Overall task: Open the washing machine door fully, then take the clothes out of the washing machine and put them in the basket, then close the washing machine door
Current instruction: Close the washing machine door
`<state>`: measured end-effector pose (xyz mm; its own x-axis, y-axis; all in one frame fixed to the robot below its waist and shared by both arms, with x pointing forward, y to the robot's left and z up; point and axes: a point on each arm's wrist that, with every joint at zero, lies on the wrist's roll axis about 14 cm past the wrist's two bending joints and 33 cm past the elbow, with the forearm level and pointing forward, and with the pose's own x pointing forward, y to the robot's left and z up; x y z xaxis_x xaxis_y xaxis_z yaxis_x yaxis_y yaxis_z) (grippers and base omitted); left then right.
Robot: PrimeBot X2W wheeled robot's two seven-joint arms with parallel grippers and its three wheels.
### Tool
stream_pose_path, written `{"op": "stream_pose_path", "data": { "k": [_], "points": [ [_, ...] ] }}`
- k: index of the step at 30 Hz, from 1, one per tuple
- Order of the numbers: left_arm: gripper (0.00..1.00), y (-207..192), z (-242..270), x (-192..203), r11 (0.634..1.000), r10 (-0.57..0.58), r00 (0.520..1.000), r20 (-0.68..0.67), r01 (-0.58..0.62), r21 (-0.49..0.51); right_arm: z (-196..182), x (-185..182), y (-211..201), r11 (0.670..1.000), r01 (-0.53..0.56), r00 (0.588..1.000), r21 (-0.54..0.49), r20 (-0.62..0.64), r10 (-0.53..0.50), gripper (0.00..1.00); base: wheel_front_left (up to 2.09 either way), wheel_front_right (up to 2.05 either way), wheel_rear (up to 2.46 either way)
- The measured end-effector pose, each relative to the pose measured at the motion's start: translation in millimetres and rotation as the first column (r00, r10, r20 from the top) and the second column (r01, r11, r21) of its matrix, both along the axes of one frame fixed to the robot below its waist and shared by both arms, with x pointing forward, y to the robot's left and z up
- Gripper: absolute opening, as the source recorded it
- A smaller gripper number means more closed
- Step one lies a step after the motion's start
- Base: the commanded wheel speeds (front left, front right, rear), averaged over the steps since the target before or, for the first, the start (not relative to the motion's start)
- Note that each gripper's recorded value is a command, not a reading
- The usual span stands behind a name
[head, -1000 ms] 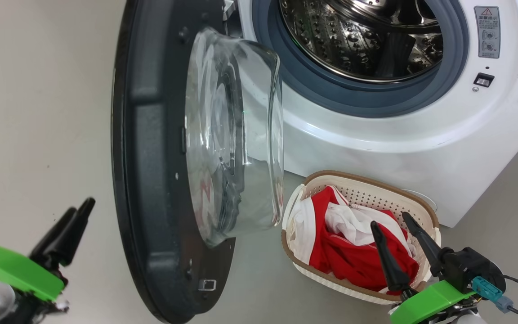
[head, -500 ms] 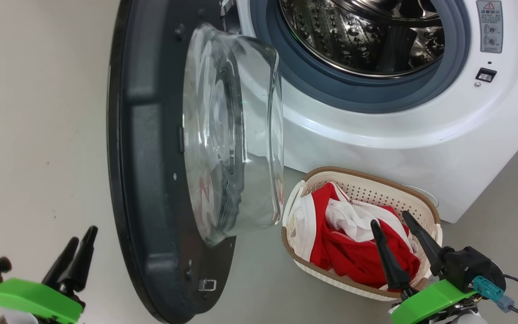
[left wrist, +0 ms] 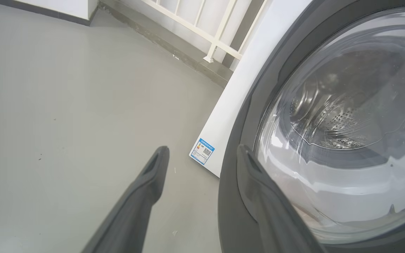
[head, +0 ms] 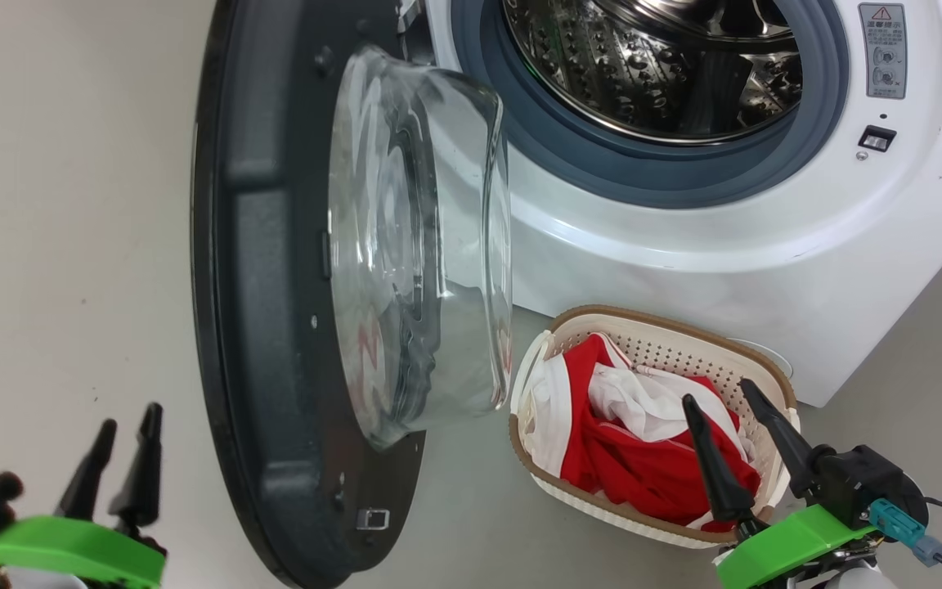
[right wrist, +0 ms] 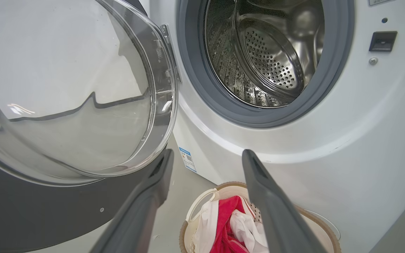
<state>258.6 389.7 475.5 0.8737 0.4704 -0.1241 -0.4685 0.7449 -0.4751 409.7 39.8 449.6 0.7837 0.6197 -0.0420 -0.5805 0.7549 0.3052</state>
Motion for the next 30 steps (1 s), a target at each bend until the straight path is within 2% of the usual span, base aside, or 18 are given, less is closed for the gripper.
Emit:
{"op": "stream_pose_path", "data": {
  "k": [7,12,18,24,30],
  "points": [
    [1.0,-5,-1,-8,0.993,0.014,0.999,-0.035,-0.009,0.122,4,3,-5,1.0,0.017,1.0,0.002,0.011,-0.017,1.0,0.0,0.0,0.0],
    [1.0,-4,16,-8,0.97,0.034,0.999,-0.02,-0.028,0.24,8,6,-10,0.999,0.037,0.999,0.007,0.022,-0.037,1.0,0.0,0.0,0.0],
    [1.0,-8,32,-10,0.941,0.054,0.999,-0.003,-0.05,0.334,9,6,-17,0.998,0.059,0.998,0.007,0.022,-0.059,1.0,0.0,0.0,0.0],
    [1.0,-12,46,-12,0.913,0.059,0.998,0.013,-0.059,0.403,13,7,-25,0.996,0.087,0.996,0.014,0.031,-0.088,1.0,0.0,0.0,0.0],
    [1.0,-16,34,-20,0.927,0.075,0.997,-0.002,-0.069,0.369,11,2,-30,0.995,0.098,0.995,0.009,0.022,-0.098,1.0,0.0,0.0,0.0]
  ]
}}
